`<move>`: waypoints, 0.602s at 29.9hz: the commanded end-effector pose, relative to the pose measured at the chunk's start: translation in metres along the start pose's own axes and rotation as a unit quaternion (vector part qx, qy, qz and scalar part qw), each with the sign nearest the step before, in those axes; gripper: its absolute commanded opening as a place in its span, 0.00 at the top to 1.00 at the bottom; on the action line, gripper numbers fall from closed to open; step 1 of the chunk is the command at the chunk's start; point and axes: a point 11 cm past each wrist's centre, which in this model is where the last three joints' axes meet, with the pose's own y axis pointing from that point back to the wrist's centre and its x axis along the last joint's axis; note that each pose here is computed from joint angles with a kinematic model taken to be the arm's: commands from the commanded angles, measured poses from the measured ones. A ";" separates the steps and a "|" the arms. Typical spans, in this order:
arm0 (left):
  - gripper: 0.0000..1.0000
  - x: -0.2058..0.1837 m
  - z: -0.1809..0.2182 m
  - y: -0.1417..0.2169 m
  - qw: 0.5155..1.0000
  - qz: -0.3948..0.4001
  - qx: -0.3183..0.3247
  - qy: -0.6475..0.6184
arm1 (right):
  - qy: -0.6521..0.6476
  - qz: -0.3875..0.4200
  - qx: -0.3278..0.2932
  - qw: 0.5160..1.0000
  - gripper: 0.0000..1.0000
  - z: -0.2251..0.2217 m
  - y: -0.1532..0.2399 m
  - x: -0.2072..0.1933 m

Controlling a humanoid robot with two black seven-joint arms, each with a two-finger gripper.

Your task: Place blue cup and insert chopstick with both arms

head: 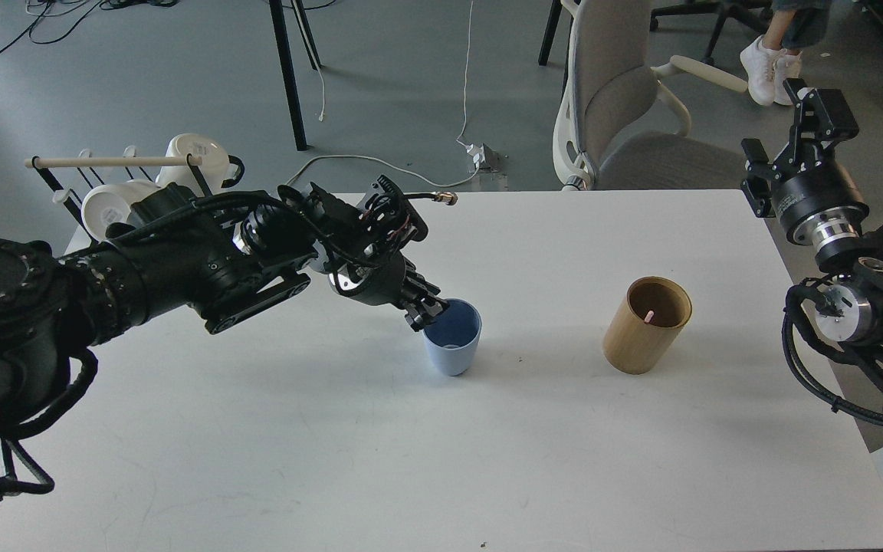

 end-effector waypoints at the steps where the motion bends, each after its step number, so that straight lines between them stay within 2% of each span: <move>1: 0.45 0.003 -0.004 0.009 0.999 0.022 -0.012 0.042 | 0.004 -0.005 0.000 1.000 0.05 0.000 0.000 -0.002; 4: 0.23 0.009 -0.018 0.029 0.991 0.058 -0.023 0.119 | 0.014 -0.016 0.009 1.000 0.05 -0.009 -0.003 -0.006; 5: 0.21 0.012 -0.021 0.036 0.986 0.071 -0.031 0.150 | 0.033 -0.022 0.013 0.999 0.05 -0.014 -0.002 -0.003; 8: 0.16 0.028 -0.036 0.068 0.953 0.150 -0.069 0.254 | 0.170 -0.062 0.039 0.983 0.05 -0.047 0.004 0.013; 11: 0.13 0.037 -0.045 0.100 0.897 0.243 -0.127 0.347 | 0.278 -0.102 0.065 0.953 0.04 -0.075 0.016 0.014; 14: 0.12 0.034 -0.041 0.113 0.830 0.304 -0.194 0.426 | 0.380 -0.102 0.072 0.916 0.04 -0.099 0.038 0.036; 18: 0.11 0.039 -0.042 0.122 0.752 0.367 -0.253 0.487 | 0.521 -0.127 0.076 0.840 0.04 -0.110 0.072 0.047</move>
